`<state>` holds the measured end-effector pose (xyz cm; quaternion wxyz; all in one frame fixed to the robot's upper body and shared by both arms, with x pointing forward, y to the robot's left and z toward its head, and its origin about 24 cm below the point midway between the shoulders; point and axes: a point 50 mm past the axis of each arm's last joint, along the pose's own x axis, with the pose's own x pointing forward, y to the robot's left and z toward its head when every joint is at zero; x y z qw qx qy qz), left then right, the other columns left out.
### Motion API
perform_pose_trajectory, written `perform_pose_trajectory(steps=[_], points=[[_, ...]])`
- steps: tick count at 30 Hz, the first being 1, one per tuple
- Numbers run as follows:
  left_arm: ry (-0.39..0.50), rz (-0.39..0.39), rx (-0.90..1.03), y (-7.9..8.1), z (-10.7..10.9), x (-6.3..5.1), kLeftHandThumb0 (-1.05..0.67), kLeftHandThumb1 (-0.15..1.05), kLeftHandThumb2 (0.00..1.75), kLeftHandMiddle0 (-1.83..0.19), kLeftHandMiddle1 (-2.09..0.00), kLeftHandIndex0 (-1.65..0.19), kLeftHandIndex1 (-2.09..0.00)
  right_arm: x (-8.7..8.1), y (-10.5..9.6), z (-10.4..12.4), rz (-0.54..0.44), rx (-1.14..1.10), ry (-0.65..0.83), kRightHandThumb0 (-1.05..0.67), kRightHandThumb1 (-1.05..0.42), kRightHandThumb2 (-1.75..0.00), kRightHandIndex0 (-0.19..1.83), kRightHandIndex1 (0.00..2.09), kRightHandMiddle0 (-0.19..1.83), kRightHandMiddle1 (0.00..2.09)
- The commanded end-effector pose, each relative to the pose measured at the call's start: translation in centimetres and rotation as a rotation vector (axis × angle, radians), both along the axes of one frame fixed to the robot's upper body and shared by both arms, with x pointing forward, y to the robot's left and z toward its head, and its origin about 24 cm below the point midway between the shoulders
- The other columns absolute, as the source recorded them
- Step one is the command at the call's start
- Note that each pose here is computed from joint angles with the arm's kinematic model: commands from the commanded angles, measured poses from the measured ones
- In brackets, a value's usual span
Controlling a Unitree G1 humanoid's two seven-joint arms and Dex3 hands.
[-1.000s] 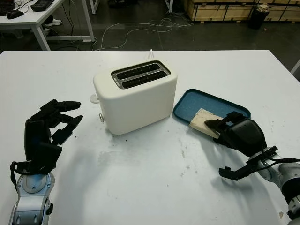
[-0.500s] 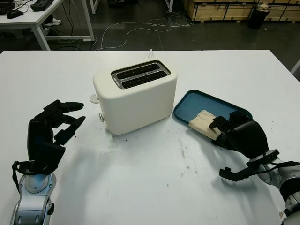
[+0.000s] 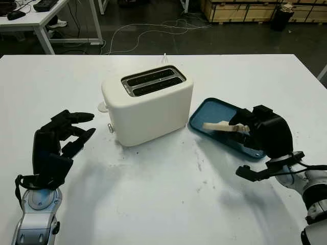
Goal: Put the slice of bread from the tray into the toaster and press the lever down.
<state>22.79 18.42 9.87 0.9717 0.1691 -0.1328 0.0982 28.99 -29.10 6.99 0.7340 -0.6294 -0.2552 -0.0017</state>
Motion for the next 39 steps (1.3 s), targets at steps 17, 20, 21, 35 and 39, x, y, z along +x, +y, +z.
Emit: perform_pose_trajectory(steps=[17,20,21,35,39], points=[[0.011,0.005,0.009,-0.1,-0.1,-0.1,-0.22,0.92,0.08,-0.65,-1.34,-0.72,-0.7,3.7,-0.2,8.2,0.023,-0.047,0.209,-0.57,-0.92,-0.5,0.78,1.75,0.53,1.75],[0.01,0.006,0.01,-0.1,-0.1,-0.1,-0.22,0.92,0.08,-0.66,-1.35,-0.73,-0.69,4.2,-0.2,10.6,0.025,-0.025,0.219,-0.57,-0.92,-0.48,0.8,1.75,0.54,1.74],[0.01,0.005,0.008,-0.1,-0.1,-0.1,-0.22,0.92,0.08,-0.66,-1.35,-0.73,-0.69,4.4,-0.2,11.5,0.026,-0.015,0.221,-0.58,-0.92,-0.47,0.79,1.75,0.54,1.74],[0.008,0.009,0.021,-0.5,-0.4,-0.2,-0.21,0.92,0.08,-0.67,-1.35,-0.73,-0.69,7.8,2.2,23.4,0.024,-0.06,0.069,-0.57,-0.92,-0.28,0.87,1.75,0.66,1.73],[0.01,0.009,0.007,-0.5,-0.4,-0.3,-0.22,0.92,0.08,-0.68,-1.35,-0.73,-0.69,8.3,3.8,26.1,0.077,-0.029,0.066,-0.55,-0.92,-0.22,0.97,1.75,0.75,1.74]])
